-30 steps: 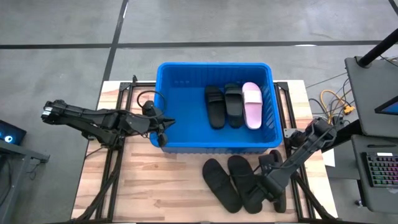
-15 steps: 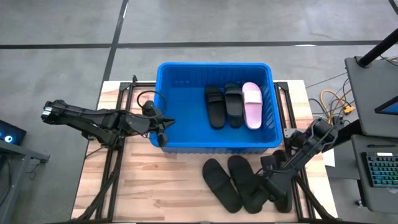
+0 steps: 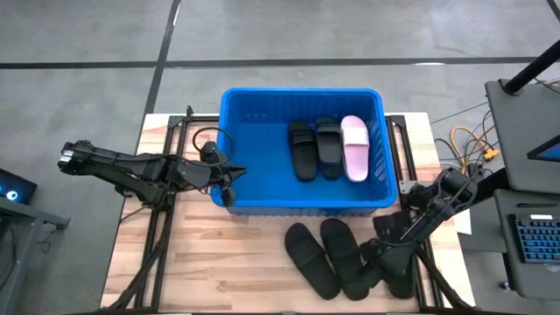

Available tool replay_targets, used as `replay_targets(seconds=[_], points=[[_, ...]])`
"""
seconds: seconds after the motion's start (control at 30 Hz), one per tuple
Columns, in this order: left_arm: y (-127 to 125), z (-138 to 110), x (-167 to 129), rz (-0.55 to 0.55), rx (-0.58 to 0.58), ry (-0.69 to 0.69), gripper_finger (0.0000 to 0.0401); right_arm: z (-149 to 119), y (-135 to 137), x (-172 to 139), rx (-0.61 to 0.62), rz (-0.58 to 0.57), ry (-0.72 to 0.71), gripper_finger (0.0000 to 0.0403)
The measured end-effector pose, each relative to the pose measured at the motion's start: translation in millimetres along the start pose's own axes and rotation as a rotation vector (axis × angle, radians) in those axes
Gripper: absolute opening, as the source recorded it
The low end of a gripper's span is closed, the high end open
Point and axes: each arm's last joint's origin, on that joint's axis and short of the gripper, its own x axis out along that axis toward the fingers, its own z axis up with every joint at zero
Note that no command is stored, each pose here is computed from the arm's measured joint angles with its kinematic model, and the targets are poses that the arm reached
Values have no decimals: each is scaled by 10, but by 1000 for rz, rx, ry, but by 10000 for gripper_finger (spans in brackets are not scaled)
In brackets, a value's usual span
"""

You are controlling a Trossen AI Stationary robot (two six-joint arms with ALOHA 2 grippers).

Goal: Pick and place slides into bin
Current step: Put the black slide into the blue bin

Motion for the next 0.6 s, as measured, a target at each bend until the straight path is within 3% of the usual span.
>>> replay_targets(seconds=[0.13, 0.23, 0.5, 0.6], points=[[-1, 3, -1, -1, -2, -3, 20, -25, -14, 78, 17, -9, 33, 217], [-1, 4, -1, -1, -3, -3, 20, -35, -19, 104, 17, -11, 47, 191], [-1, 4, -1, -1, -3, -3, 20, -31, 0, 22, 17, 18, 45, 32], [-1, 4, -1, -1, -3, -3, 20, -24, 15, -26, 13, 37, 35, 16]])
